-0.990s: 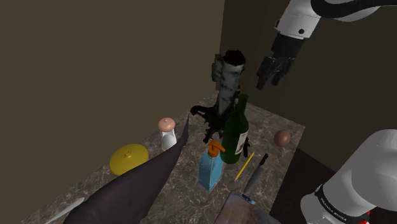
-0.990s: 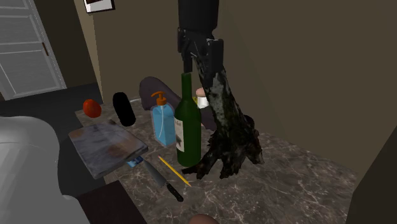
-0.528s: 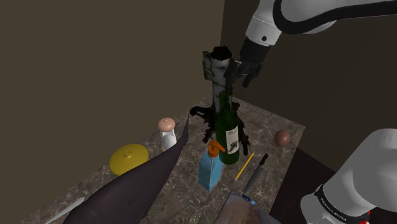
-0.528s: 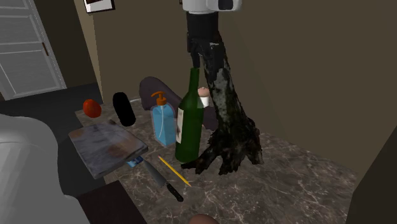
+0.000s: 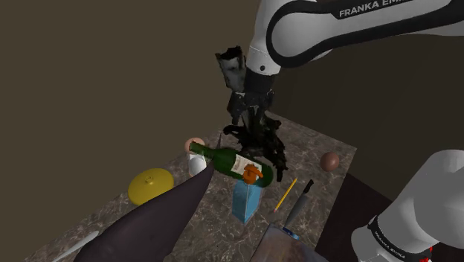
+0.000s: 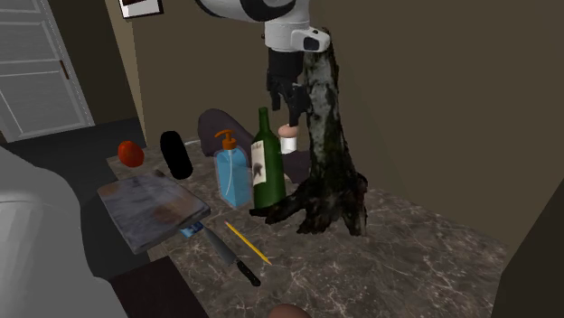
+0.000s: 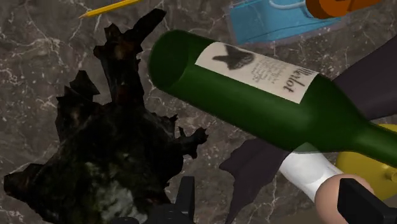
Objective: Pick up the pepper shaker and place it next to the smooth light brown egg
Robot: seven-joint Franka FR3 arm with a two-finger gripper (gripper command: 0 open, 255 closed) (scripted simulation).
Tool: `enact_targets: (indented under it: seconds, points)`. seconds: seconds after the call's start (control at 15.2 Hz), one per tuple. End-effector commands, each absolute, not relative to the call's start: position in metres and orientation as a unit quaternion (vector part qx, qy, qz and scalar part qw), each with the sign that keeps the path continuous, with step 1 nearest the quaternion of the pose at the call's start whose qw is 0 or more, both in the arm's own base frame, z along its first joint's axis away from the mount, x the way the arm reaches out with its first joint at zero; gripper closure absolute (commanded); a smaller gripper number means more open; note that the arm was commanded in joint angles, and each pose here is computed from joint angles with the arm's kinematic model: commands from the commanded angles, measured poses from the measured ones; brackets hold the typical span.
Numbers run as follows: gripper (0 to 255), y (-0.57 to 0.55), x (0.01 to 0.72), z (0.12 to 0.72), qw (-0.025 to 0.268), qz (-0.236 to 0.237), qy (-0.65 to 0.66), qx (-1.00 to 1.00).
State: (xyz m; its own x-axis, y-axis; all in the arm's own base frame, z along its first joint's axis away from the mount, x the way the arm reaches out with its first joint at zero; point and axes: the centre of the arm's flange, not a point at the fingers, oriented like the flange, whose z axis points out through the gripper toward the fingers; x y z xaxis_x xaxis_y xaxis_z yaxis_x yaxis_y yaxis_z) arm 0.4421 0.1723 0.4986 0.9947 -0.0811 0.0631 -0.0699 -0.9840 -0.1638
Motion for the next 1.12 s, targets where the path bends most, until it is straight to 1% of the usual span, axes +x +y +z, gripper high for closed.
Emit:
enact_targets:
  seconds: [0.0, 0.73, 1.06]
  points:
    - [0, 0.194, 0.453, 0.486, 0.08, -0.027, 0.041, -0.996]
    - [0, 0.303, 0.531, 0.434, 0.083, -0.023, 0.059, -0.995]
    - [0, 0.307, 0.533, 0.408, 0.083, -0.023, 0.059, -0.995]
